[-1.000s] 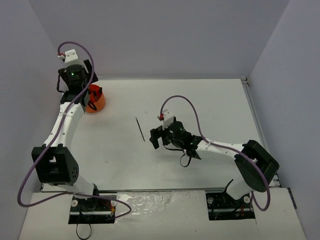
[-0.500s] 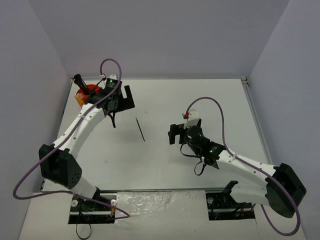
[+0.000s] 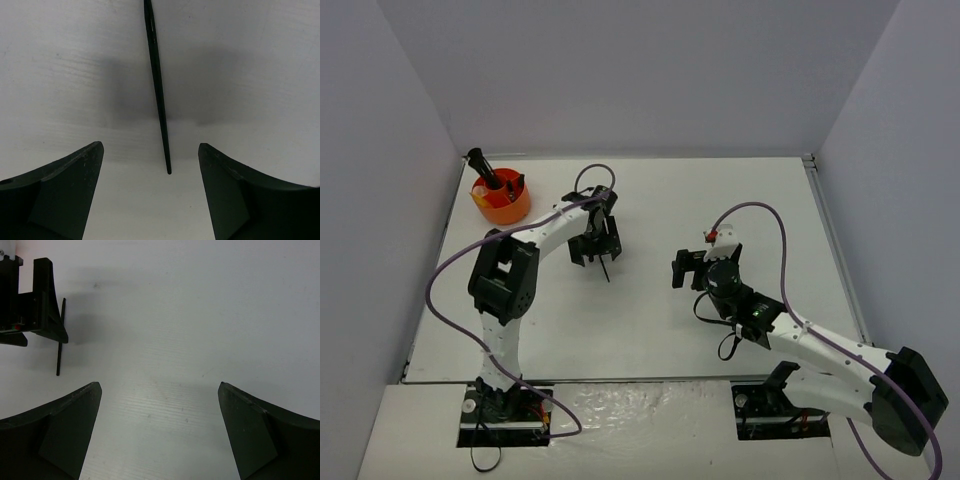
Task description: Organize the makeup
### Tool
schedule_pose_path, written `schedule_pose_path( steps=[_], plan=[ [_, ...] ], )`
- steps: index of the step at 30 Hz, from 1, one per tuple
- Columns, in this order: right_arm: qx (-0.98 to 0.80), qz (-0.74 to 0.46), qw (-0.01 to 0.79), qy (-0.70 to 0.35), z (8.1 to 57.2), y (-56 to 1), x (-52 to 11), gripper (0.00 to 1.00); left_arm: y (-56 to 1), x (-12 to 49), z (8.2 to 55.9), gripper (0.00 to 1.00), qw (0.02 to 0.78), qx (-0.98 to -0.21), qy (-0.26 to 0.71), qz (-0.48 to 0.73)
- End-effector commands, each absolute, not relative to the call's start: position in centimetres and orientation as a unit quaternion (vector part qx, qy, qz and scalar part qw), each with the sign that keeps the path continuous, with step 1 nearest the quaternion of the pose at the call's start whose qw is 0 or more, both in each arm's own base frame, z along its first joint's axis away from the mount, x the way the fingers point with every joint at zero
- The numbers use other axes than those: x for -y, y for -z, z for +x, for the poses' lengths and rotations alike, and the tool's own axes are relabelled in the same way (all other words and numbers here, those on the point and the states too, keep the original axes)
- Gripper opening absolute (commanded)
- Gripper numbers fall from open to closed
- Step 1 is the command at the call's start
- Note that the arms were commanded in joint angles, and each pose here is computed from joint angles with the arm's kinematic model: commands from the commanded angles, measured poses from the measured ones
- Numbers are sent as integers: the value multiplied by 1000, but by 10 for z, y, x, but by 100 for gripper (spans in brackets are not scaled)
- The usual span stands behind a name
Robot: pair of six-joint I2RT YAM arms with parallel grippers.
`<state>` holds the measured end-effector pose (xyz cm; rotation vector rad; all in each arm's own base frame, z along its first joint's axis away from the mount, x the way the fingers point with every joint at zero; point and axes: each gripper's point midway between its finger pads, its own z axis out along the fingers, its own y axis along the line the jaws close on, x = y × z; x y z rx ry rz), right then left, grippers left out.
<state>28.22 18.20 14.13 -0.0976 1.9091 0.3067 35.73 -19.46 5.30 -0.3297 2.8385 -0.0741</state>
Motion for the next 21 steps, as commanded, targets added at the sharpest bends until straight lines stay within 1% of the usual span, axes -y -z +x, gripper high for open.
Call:
schedule_pose_path(
  steps=[1,6,14,21],
  plan=[
    [-789,-11,598,-143,293,-163,-181,100,-85,207,390,72,180,-971,58,-146],
    [-789,-13,597,-145,294,-163,-183,100,-78,201,406,64,181,-969,51,-163],
    [-792,-19,593,-147,295,-160,-186,100,-66,193,417,51,182,-965,39,-185],
    [-794,-21,590,-144,295,-157,-187,100,-55,194,425,42,179,-965,32,-191]
  ],
)
